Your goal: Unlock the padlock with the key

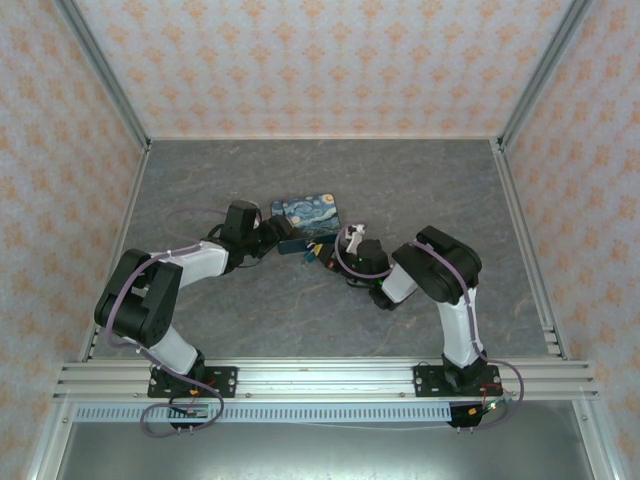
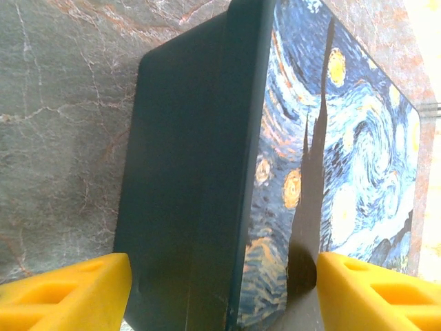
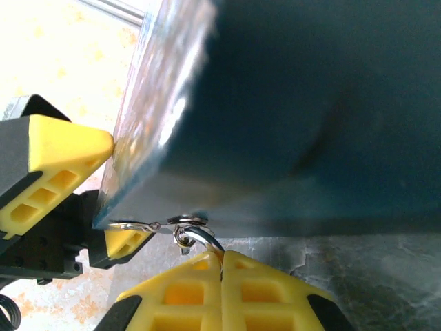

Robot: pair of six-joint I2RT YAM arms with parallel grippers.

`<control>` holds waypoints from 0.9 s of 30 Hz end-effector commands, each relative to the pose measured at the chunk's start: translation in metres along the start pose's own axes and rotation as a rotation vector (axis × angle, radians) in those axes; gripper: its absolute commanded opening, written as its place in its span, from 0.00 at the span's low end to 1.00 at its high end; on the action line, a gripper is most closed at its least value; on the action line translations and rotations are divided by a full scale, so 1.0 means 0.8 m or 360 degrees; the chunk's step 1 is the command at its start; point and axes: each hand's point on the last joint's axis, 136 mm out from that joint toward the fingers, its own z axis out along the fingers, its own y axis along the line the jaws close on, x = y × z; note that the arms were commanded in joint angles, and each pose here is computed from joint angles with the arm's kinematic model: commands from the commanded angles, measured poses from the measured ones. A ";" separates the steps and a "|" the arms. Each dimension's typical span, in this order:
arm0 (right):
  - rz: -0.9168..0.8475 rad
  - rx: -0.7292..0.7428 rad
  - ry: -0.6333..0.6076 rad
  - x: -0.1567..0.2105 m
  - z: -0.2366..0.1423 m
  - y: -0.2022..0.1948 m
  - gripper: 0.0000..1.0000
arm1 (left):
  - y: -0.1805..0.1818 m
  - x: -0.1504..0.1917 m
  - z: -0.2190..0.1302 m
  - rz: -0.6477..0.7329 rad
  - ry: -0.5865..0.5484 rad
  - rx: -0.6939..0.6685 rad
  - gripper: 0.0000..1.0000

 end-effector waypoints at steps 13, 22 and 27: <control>0.0120 0.0035 -0.0232 -0.043 -0.028 -0.018 0.00 | 0.070 0.048 -0.001 -0.0028 0.0156 -0.0327 0.73; 0.0041 0.0136 -0.0187 -0.039 -0.046 -0.022 0.00 | 0.039 0.026 -0.025 0.0041 0.0045 -0.0244 0.84; -0.0087 0.0233 -0.0136 -0.037 -0.065 -0.014 0.00 | 0.019 0.004 -0.060 0.0139 -0.0090 -0.0234 0.93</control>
